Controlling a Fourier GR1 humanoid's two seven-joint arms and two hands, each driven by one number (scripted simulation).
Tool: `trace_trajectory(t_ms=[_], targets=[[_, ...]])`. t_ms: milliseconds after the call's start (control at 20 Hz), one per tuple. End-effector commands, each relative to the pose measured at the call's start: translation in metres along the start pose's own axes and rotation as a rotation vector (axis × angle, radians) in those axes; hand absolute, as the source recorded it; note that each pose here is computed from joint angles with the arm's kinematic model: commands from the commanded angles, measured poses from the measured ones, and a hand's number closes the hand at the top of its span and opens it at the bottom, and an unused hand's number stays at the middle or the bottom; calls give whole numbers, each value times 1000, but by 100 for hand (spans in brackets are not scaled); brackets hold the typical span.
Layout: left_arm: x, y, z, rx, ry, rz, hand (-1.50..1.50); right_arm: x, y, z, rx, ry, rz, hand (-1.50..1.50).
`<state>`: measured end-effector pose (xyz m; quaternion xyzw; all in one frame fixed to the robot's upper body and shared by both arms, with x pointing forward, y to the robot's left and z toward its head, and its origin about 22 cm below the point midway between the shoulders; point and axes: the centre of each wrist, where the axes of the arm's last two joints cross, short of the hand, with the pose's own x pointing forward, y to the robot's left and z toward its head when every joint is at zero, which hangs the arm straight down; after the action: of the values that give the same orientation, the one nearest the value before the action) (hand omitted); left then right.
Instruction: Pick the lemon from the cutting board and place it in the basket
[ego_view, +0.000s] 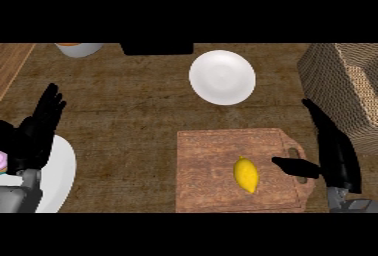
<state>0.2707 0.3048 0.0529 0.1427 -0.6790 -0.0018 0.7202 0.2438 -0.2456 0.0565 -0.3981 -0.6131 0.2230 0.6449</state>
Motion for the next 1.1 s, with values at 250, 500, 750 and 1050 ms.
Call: trace_trajectory(t_ms=[250, 500, 750, 1050], targets=[[6, -1, -9, -7, -14, 1, 0, 63, -52, 31, 383, 164, 252, -150], [-13, -13, -7, -23, 4, -3, 0, 94, -86, 68, 414, 217, 202, -150], [7, -21, -6, -23, -21, -7, 0, 93, -83, 67, 308, 215, 117, -150], [2, -6, -9, -24, -19, 8, 0, 67, -43, 72, 321, 193, 49, -150]])
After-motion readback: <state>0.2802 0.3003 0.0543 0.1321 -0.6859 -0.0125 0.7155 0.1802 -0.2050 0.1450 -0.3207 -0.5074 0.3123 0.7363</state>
